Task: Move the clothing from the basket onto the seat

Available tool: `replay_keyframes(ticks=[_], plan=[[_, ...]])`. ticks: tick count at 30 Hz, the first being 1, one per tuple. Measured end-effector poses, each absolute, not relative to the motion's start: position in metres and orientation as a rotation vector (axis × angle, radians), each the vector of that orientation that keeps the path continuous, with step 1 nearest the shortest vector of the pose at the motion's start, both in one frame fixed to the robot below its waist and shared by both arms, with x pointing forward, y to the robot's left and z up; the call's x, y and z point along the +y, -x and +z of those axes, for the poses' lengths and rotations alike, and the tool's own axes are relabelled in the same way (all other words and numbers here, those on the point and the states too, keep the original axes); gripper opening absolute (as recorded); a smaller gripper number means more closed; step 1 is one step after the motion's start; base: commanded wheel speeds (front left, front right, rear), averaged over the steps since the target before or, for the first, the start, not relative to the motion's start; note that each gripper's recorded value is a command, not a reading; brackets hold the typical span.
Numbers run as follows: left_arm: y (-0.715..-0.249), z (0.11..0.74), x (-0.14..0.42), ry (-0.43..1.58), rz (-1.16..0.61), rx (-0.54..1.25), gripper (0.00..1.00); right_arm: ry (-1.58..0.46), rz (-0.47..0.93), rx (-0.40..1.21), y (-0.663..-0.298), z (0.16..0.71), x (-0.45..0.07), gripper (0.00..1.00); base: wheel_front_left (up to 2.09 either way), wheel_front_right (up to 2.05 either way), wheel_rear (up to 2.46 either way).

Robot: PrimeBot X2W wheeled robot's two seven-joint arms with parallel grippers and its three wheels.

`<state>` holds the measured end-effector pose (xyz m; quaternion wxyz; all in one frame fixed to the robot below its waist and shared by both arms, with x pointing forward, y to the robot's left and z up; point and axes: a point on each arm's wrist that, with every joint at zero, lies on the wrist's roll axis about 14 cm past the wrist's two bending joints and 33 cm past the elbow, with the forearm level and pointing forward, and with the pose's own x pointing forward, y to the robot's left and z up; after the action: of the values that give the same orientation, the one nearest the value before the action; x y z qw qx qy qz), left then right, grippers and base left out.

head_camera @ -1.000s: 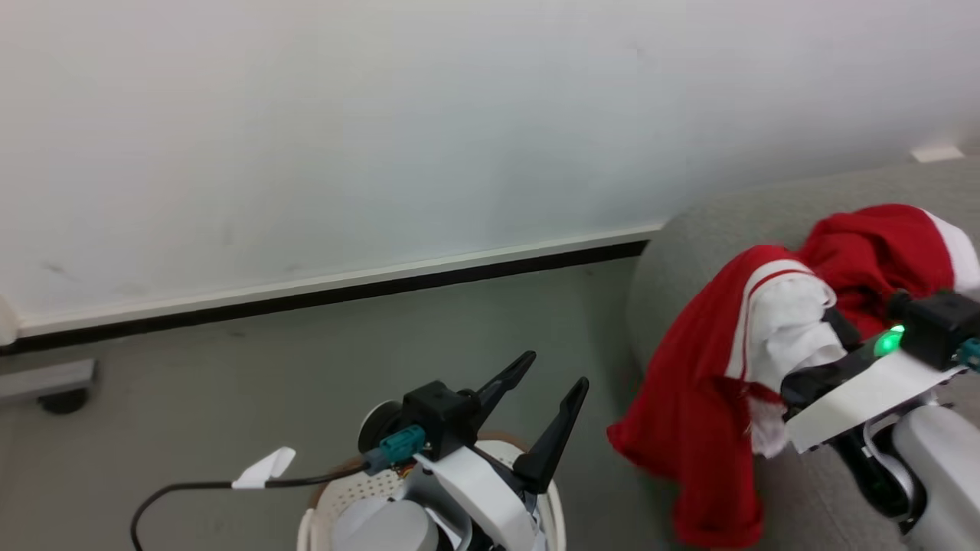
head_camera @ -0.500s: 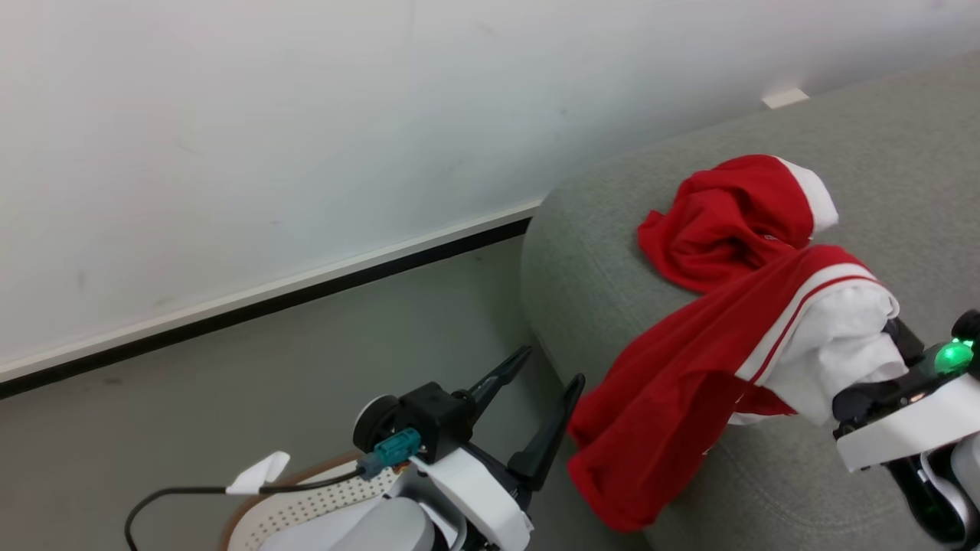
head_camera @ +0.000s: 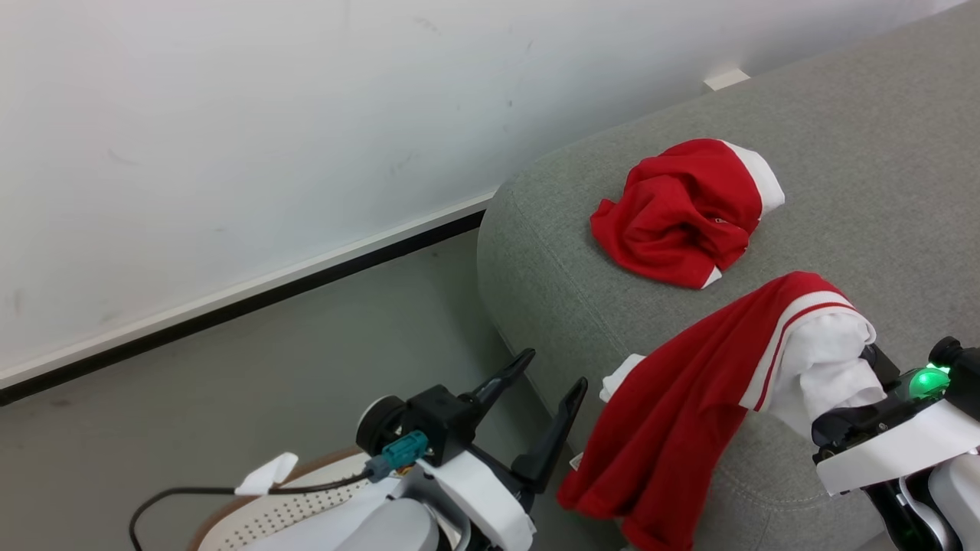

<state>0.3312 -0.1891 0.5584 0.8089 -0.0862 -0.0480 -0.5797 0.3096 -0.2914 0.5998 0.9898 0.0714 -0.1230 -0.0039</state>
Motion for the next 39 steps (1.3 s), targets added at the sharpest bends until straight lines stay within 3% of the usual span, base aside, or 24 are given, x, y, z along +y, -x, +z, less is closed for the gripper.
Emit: replay_keyframes(ticks=[7,18,29,32,39], plan=[[-0.337,0.553,-0.186,0.192,-1.230,-0.090,1.00,-0.098,0.009,-0.244,-0.322,0.607,-0.294,0.00,0.00,0.00,0.00],[-0.379,0.528,-0.172,0.187,-1.186,-0.042,1.00,0.149,0.001,-0.289,-0.387,0.688,-0.345,0.00,0.00,0.00,0.00],[-0.420,0.480,-0.151,0.183,-1.135,0.046,1.00,0.306,-0.252,-0.327,-0.440,0.769,-0.447,0.00,0.00,0.00,0.00],[-0.428,0.465,-0.146,0.186,-1.124,0.078,1.00,0.302,-0.281,-0.256,-0.463,0.744,-0.458,0.00,0.00,0.00,0.00],[-0.442,0.438,-0.140,0.198,-1.114,0.129,1.00,0.224,-0.242,0.030,-0.517,0.607,-0.441,0.00,0.00,0.00,0.00]])
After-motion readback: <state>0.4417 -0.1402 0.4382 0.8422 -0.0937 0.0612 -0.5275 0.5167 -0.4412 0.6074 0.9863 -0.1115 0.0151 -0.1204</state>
